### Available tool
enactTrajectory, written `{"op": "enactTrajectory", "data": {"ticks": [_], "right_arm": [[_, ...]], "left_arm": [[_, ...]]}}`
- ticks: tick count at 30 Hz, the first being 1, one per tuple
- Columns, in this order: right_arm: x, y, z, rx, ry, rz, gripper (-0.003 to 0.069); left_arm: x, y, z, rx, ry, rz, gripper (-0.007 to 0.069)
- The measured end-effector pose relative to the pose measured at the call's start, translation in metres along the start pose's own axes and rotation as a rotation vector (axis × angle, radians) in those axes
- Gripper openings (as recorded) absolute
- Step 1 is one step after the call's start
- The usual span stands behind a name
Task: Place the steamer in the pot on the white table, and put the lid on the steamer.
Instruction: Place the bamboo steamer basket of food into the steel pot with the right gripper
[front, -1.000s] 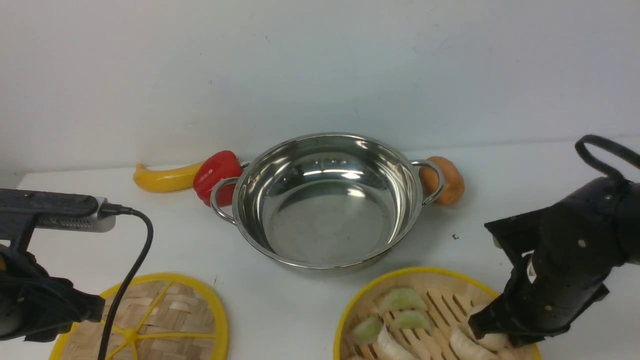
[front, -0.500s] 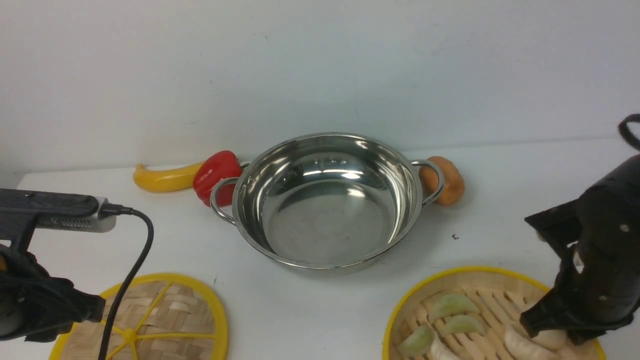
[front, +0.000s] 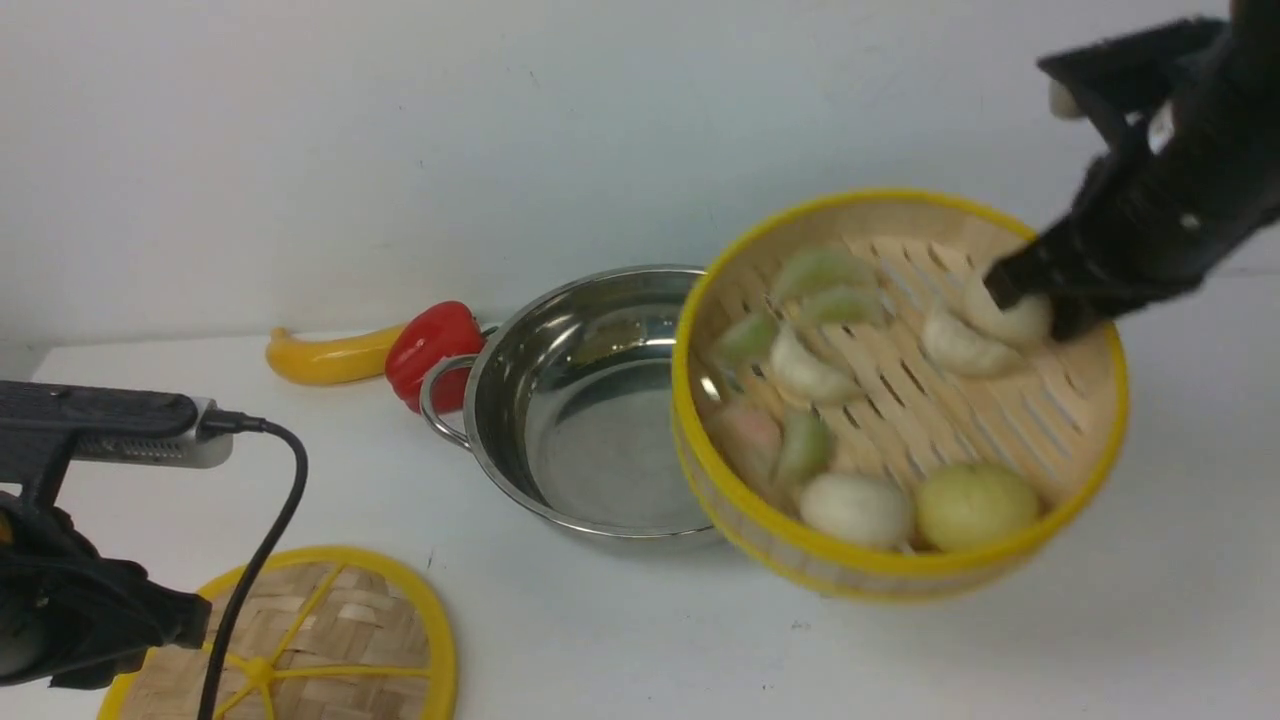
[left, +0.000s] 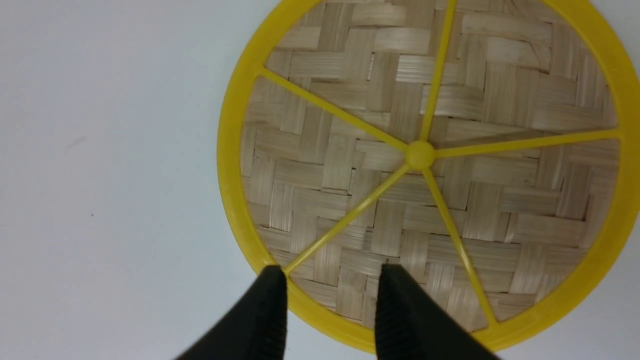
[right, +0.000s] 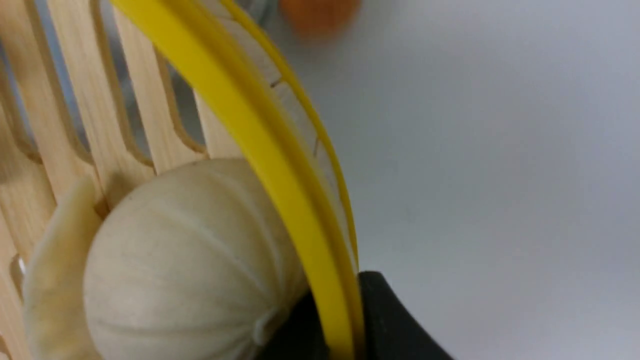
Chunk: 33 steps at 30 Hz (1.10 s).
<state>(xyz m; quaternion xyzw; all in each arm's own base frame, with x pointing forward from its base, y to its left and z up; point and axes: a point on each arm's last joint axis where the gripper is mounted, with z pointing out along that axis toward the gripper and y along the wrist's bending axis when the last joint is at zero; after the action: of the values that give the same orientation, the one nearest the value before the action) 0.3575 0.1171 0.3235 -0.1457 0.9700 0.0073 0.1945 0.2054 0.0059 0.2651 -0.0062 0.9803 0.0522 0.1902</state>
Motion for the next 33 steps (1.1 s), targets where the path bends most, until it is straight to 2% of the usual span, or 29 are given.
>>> {"op": "enactTrajectory", "data": {"ticks": [4,6,11,14,24,33], "right_arm": [[-0.038,0.012,0.016,-0.028,-0.054,-0.017,0.0052],[-0.062,0.031,0.035,-0.043,-0.083,-0.060,0.0052],[-0.089,0.069,0.062,-0.079,-0.132,-0.118,0.0052],[-0.094,0.082,0.075,-0.096,-0.134,-0.133,0.0052],[-0.093,0.083,0.134,-0.025,-0.048,-0.173,0.0052],[-0.092,0.079,0.147,-0.031,-0.028,-0.179,0.0052]], "left_arm": [[0.001,-0.001,0.000,0.008,0.011,-0.007,0.0241],[0.001,-0.002,0.000,0.020,0.012,-0.016,0.0241],[0.001,-0.003,0.000,0.030,0.013,-0.024,0.0241],[0.001,-0.003,0.000,0.032,0.013,-0.024,0.0241],[0.001,-0.004,0.000,0.045,0.015,-0.034,0.0241],[0.001,-0.004,0.000,0.047,0.015,-0.036,0.0241]]}}
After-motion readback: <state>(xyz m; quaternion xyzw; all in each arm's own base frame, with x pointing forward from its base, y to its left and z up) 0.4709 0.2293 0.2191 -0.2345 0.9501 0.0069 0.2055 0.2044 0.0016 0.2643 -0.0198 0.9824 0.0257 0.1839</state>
